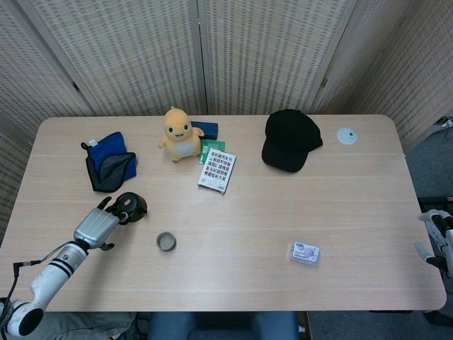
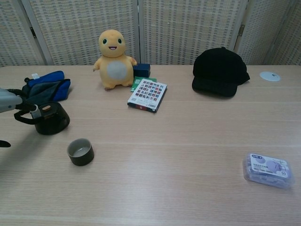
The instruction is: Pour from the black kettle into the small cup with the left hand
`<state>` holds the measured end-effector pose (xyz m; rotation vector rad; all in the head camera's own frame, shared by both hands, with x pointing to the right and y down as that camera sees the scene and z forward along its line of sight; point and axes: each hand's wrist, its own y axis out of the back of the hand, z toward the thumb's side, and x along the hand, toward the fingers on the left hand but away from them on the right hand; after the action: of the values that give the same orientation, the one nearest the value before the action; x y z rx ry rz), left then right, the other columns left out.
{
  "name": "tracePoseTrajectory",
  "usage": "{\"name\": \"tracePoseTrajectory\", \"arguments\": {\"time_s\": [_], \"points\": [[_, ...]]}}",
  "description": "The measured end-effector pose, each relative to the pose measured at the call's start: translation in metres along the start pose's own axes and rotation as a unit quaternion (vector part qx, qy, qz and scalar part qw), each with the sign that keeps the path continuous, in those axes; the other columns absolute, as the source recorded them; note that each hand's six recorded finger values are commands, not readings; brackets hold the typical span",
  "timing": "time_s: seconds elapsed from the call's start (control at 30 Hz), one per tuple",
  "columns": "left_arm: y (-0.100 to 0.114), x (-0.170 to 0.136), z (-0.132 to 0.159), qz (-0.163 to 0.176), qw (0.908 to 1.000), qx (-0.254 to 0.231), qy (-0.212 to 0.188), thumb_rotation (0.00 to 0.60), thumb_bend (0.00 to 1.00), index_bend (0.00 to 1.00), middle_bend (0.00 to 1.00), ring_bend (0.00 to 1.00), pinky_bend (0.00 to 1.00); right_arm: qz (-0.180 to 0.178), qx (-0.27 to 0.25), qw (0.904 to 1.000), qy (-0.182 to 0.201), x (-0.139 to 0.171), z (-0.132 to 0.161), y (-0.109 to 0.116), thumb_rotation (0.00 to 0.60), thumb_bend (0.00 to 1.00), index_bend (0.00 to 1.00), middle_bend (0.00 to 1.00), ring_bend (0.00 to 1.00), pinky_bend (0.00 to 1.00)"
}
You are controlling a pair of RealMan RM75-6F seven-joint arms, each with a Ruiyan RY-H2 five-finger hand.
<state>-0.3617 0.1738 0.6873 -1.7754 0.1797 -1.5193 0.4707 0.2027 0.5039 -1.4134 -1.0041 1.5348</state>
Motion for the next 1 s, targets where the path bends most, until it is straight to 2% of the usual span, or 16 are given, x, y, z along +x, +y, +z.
{"name": "tracePoseTrajectory", "arguments": {"time_s": [0.47, 1.0], "points": [[-0.0040, 0.0007, 0.0008, -0.011, 0.9999, 0.001, 0.002, 0.600, 0.19, 0.28, 0.26, 0.23, 0.00, 0.003, 0.001, 1.0000, -0.004, 0.0006, -0.0022, -0.0014, 0.600, 0.17, 0.38, 0.38, 0.31, 0.38], [0.0027, 0.0014, 0.0015, -0.011, 0.9999, -0.007, 0.003, 0.600, 0.19, 0.30, 0.29, 0.26, 0.00, 0.003, 0.001, 1.0000, -0.007, 0.0015, -0.0033, -0.0014, 0.600, 0.17, 0.38, 0.38, 0.31, 0.38]]}}
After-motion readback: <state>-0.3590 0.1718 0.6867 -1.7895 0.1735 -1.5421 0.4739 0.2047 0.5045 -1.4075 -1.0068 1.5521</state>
